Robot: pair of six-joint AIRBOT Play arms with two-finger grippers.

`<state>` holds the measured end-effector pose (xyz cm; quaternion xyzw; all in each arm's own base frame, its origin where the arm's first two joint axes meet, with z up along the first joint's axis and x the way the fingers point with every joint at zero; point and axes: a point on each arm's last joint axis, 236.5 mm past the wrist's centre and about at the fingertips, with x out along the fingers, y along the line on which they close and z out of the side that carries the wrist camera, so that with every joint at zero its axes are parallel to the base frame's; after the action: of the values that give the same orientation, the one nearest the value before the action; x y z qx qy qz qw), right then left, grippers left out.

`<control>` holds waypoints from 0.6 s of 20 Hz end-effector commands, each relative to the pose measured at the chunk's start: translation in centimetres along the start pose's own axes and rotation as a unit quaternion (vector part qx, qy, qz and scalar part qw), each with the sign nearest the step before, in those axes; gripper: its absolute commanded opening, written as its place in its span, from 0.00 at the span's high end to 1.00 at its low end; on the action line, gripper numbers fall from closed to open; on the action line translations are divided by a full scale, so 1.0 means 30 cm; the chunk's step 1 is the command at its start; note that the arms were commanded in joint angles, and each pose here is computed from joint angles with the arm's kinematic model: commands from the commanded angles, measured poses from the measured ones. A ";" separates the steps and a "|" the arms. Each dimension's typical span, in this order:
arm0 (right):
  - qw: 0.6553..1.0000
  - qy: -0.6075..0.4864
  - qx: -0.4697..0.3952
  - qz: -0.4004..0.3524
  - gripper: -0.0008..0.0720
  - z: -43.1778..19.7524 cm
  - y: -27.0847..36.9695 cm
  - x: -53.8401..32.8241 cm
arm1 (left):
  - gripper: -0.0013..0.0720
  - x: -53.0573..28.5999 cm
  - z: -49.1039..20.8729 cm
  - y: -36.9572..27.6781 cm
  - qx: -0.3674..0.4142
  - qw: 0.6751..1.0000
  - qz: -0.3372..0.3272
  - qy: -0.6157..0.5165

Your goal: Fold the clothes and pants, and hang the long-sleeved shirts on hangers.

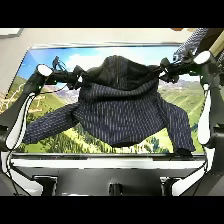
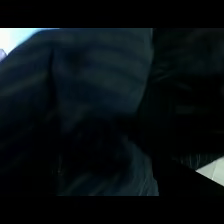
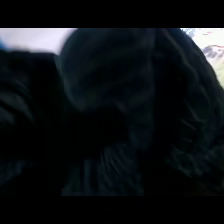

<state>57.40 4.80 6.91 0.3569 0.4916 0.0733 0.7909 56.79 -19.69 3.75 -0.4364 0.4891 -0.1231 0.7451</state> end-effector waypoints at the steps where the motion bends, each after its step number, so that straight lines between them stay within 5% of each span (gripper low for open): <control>1: 0.998 0.006 -0.044 -0.040 0.12 -0.002 -0.067 -0.092 | 0.15 -0.054 0.020 0.011 -0.005 1.000 -0.003 0.006; 5: 0.994 -0.018 -0.074 -0.075 0.05 0.011 -0.150 -0.463 | 0.15 -0.359 0.090 -0.083 0.039 0.998 -0.004 -0.043; 9: 0.994 -0.053 -0.021 -0.090 0.05 -0.026 -0.266 -0.712 | 0.14 -0.612 -0.023 0.036 0.096 0.987 0.123 -0.033; 12: 0.996 -0.015 0.029 -0.082 0.04 -0.208 -0.328 -0.671 | 0.14 -0.678 -0.210 0.218 0.054 0.982 0.182 -0.007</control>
<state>43.85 -9.32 15.27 0.3114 0.4900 -0.0038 0.8142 46.22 -9.25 12.93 -0.3291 0.5037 -0.0665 0.7959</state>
